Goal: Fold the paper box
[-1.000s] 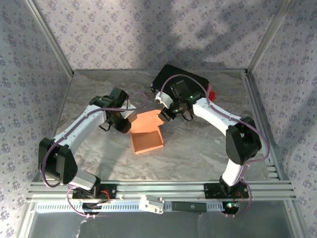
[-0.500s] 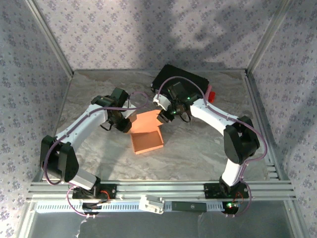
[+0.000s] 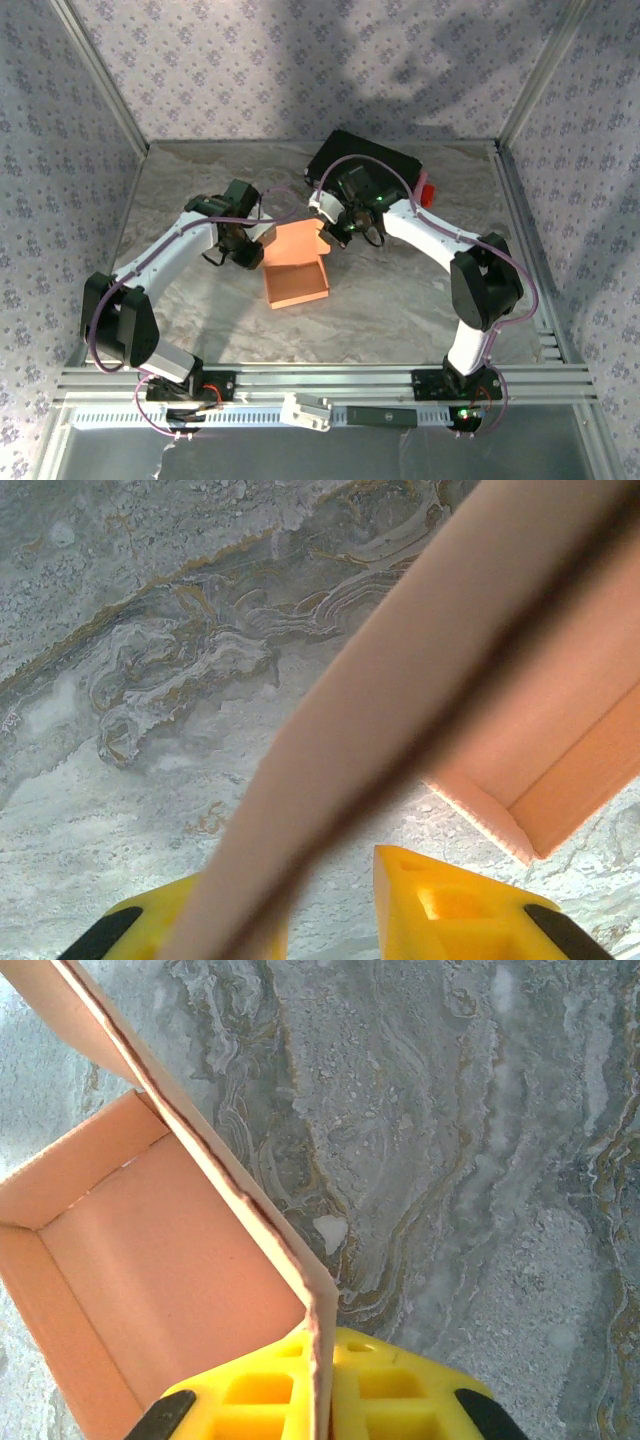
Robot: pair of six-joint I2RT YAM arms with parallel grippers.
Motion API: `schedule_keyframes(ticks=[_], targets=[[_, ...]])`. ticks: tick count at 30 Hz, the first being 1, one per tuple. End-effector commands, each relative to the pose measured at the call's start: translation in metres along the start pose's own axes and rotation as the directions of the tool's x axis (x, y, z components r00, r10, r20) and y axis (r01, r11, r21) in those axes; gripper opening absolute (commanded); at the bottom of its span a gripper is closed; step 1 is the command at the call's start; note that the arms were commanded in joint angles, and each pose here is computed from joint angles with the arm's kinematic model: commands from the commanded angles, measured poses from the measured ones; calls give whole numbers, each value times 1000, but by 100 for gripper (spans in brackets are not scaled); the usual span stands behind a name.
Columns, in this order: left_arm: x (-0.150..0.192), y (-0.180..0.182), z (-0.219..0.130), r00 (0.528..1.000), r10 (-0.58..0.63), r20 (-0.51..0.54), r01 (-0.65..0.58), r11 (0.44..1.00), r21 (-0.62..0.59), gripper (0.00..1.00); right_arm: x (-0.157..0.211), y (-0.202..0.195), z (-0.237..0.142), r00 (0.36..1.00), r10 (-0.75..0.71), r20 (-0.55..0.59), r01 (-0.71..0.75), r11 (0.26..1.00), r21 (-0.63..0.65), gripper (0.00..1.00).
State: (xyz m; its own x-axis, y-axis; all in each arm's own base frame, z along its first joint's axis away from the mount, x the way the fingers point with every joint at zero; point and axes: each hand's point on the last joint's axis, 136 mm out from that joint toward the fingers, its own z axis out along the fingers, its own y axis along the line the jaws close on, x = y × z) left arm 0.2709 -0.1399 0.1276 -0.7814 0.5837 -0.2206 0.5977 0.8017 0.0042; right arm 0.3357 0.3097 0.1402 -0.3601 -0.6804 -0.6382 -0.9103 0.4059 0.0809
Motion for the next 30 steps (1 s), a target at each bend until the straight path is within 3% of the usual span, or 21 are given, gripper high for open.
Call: schedule_keyframes(ticks=[1, 5, 11, 23, 30], targets=[[-5, 2, -10, 999, -23, 47, 23, 1000, -5, 25, 0, 2, 3, 1000, -3, -17, 3, 1000, 2, 7], [-11, 2, -12, 996, -36, 79, 37, 999, -6, 21, -2, 3, 3, 1000, -3, -18, 3, 1000, 13, 3], [-24, 0, -12, 990, -102, 96, 100, 995, 22, 5, -10, 4, -1, 999, 32, 3, -32, 998, 57, 0], [-62, 0, -37, 930, -265, 254, 253, 964, 77, 2, -31, 2, -7, 964, 240, 115, -261, 939, 226, 0], [-85, -6, -45, 891, -325, 317, 327, 944, 48, 0, -48, 6, -7, 910, 354, 215, -401, 884, 239, 0]])
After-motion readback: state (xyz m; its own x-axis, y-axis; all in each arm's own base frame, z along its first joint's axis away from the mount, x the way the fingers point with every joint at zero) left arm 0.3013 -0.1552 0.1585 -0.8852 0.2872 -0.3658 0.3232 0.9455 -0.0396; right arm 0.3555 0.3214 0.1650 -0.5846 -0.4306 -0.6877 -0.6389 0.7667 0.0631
